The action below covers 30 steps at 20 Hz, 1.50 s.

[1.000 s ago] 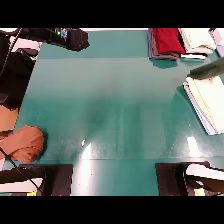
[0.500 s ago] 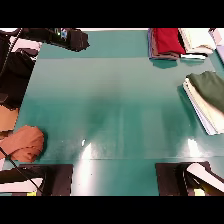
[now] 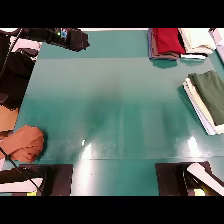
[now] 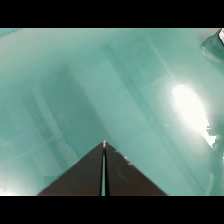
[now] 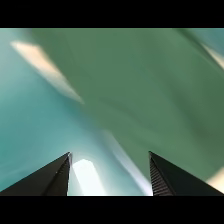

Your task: Fold the shirts.

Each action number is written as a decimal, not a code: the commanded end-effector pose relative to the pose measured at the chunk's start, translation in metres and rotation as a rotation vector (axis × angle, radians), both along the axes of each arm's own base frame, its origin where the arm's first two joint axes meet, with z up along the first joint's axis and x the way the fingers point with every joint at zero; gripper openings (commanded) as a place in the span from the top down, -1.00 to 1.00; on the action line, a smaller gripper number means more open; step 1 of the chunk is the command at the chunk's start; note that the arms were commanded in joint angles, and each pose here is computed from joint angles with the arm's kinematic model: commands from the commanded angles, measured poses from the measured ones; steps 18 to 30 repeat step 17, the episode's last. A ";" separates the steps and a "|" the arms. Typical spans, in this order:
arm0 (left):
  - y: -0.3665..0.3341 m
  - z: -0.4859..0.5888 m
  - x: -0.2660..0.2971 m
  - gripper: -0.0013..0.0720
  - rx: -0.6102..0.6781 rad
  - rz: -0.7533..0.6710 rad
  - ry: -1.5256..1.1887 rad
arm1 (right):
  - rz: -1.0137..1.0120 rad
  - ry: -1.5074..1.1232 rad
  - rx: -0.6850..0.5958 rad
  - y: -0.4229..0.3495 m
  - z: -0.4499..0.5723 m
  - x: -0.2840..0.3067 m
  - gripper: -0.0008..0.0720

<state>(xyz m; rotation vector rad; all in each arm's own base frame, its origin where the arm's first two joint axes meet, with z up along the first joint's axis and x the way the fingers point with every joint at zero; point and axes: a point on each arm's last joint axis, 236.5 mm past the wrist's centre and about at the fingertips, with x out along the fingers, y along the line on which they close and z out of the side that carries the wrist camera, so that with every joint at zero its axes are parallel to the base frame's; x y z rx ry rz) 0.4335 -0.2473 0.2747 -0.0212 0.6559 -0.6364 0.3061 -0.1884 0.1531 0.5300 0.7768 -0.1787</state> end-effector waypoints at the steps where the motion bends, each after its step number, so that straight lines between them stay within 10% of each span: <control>1: 0.001 -0.006 -0.004 0.90 0.016 -0.009 0.025 | 0.281 -0.140 0.080 0.102 0.041 0.051 -0.56; 6: 0.000 0.001 0.001 0.90 -0.004 0.002 -0.007 | 0.653 -0.155 0.075 0.244 0.044 0.067 -0.53; 10: -0.002 0.011 0.009 0.90 -0.030 0.016 -0.050 | 0.826 -0.171 0.082 0.313 0.048 0.055 0.93; 30: -0.003 0.029 0.021 0.90 -0.076 0.042 -0.125 | 0.892 -0.178 0.087 0.339 0.049 0.047 0.93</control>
